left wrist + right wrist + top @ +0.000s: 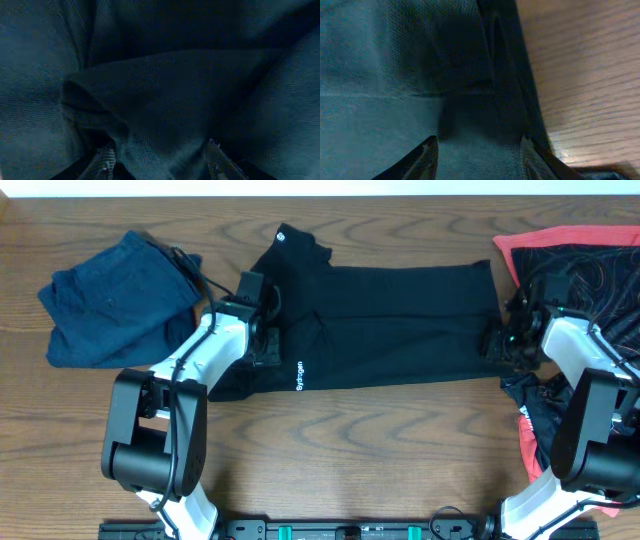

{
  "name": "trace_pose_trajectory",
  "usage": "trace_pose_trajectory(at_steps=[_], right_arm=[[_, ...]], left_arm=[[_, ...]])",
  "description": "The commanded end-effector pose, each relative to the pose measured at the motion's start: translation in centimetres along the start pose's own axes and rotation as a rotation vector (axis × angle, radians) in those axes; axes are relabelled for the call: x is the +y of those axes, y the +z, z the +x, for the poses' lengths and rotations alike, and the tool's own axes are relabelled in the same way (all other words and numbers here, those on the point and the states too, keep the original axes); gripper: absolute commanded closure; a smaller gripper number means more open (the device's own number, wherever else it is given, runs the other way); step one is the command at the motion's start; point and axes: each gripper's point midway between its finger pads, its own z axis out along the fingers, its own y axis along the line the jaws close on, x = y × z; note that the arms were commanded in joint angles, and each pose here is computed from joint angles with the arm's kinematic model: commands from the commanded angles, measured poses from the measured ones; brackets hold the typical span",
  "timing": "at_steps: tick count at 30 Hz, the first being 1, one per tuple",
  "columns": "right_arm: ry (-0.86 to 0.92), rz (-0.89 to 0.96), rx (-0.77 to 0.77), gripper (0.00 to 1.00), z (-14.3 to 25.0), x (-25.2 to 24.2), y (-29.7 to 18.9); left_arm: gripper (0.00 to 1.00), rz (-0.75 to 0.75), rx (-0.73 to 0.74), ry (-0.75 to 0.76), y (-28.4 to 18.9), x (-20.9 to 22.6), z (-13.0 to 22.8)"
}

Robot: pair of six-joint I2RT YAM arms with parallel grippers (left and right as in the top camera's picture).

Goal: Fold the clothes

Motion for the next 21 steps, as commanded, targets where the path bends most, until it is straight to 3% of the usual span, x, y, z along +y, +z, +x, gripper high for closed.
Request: trace_pose_trajectory(at_steps=[1,9,16,21], right_arm=[[-0.007,-0.003,0.072,0.49,2.9,-0.2,1.7],[0.099,0.200,0.213,0.51,7.8,-3.9,1.7],[0.166,0.334,0.296,0.53,10.4,-5.9,-0.9],[0.190,0.313,0.215,0.53,9.3,-5.4,-3.1]], left_arm=[[0.40,-0.017,0.056,-0.010,1.4,0.6,2.1],[0.40,-0.067,0.209,-0.059,1.6,1.8,6.4],[0.40,-0.159,0.436,-0.186,-0.6,4.6,11.6],[0.36,-0.142,0.406,-0.178,-2.1,5.0,11.1]])
